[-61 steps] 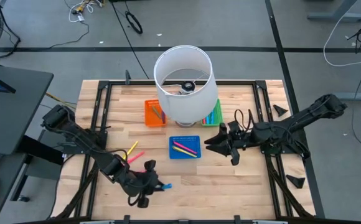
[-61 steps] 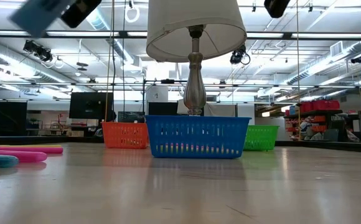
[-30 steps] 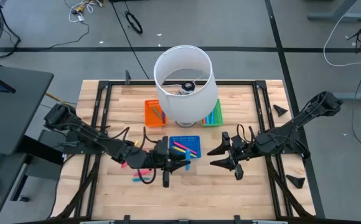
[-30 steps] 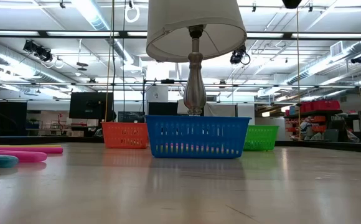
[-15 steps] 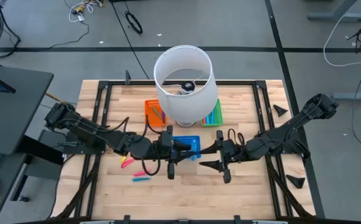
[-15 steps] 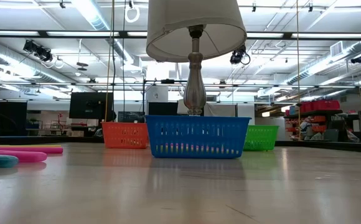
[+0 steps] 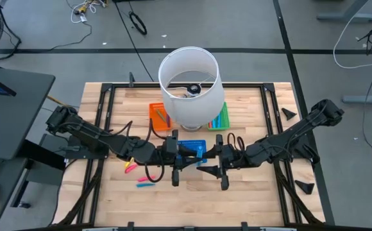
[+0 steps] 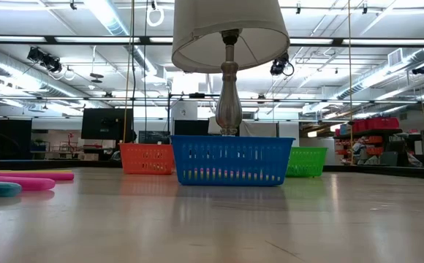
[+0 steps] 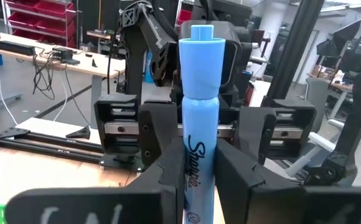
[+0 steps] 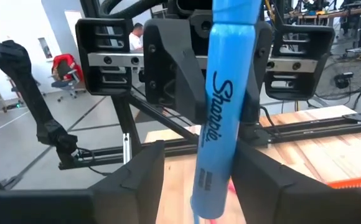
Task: Pick & Place Markers
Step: Put the blue large highlighter pen into the green bin
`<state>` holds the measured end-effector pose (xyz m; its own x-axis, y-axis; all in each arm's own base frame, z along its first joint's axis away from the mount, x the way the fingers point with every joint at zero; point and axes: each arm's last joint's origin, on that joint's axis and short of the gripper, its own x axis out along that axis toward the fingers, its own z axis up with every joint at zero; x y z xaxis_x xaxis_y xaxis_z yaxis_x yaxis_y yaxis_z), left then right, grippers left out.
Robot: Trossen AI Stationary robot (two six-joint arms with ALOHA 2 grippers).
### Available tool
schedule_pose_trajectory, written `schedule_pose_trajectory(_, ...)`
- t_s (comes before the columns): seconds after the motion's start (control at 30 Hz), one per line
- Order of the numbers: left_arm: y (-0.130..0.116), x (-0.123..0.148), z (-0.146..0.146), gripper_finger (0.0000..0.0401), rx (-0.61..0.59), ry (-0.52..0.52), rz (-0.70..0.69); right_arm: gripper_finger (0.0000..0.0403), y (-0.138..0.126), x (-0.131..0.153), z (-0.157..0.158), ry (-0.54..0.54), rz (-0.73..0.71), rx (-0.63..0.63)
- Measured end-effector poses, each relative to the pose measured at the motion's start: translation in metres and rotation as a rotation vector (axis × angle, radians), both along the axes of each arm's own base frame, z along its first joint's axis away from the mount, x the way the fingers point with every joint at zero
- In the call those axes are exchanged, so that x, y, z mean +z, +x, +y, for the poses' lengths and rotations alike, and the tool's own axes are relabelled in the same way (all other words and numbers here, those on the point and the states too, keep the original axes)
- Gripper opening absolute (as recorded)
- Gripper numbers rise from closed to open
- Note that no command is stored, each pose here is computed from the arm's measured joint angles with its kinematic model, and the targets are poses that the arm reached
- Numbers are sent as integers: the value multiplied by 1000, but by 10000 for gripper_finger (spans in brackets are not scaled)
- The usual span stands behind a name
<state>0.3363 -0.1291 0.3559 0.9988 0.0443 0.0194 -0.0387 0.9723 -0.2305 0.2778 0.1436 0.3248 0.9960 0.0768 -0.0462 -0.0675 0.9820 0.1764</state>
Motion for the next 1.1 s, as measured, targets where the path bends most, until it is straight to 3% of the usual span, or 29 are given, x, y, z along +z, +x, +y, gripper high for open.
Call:
schedule_pose_trajectory(0.13, 0, 0, 0, 65, -2, -2, 0, 146, 1, -1, 0, -3, 8, 3)
schedule_pose_trajectory(0.27, 0, 0, 0, 66, -4, -27, -1, 82, 0, -2, 1, -1, 9, 4)
schedule_pose_trajectory(0.33, 0, 0, 0, 90, 0, -23, -1, 49, 0, -1, 1, 1, 8, 5)
schedule_pose_trajectory(0.5, 0, 0, 0, 172, 6, -26, 0, 46, -2, -1, 5, 5, 7, 20)
schedule_pose_trajectory(0.67, 0, -3, 0, 214, 0, -24, 25, 46, -2, -3, 6, 140, 35, 27)
schedule_pose_trajectory(1.1, -10, -23, -18, 213, -48, -11, 223, 46, -17, -34, 15, 424, 369, -52)
